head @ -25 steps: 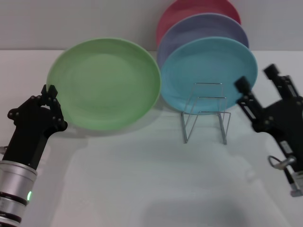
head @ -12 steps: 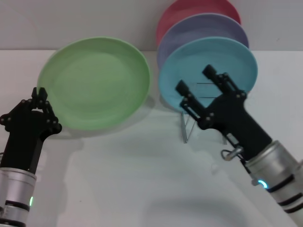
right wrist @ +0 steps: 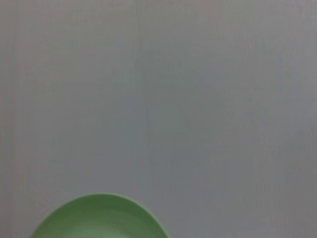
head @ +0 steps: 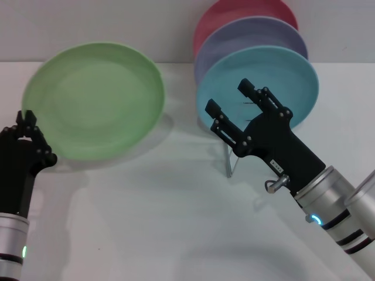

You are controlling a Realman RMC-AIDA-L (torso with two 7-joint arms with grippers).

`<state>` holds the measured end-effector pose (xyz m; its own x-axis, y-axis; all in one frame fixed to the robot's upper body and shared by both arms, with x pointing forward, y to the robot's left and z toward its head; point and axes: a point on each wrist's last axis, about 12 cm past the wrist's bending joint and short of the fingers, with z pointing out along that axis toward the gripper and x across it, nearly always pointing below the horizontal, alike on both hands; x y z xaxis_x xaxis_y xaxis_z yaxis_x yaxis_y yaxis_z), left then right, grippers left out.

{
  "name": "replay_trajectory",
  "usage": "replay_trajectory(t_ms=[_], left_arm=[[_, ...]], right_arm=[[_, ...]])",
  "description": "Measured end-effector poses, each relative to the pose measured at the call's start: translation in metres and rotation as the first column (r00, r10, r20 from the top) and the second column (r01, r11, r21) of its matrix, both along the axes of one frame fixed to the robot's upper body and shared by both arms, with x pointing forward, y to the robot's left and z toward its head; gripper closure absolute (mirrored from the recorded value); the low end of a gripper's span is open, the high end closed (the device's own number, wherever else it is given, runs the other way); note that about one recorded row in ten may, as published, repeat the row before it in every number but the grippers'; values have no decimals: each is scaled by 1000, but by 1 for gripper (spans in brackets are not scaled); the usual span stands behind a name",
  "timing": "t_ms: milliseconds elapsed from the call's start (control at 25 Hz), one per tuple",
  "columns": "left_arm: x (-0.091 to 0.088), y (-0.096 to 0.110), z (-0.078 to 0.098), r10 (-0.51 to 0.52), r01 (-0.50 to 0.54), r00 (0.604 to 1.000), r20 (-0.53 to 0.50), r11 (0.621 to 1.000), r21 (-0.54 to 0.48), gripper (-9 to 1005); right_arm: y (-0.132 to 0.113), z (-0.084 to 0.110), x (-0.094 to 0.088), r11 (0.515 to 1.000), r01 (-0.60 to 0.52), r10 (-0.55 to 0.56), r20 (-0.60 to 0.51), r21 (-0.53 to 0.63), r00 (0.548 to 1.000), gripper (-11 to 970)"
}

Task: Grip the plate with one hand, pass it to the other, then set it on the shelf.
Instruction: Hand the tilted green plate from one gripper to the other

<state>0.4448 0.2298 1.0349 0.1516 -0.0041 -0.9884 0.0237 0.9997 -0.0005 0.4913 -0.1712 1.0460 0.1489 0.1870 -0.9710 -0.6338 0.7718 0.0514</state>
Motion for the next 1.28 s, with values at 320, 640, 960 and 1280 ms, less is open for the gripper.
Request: replay_trajectory(t_ms=[320, 640, 960, 1280], left_arm=[[-3, 6, -1, 38, -38, 999, -4, 999, -3, 963], [-9, 11, -3, 68, -68, 998, -7, 998, -11, 963], [-17, 9, -5, 78, -79, 997, -12, 997, -27, 963], [-22, 1, -8, 43, -43, 999, -18, 999, -26, 962]], right_arm=[[1, 1, 5, 1000, 1, -1, 6, -11, 1000, 204], [8, -2, 10, 1000, -3, 2, -25, -30, 1000, 204], [10, -2, 13, 999, -5, 4, -33, -38, 999, 204], [23, -5, 23, 995, -35, 27, -87, -96, 996, 205]])
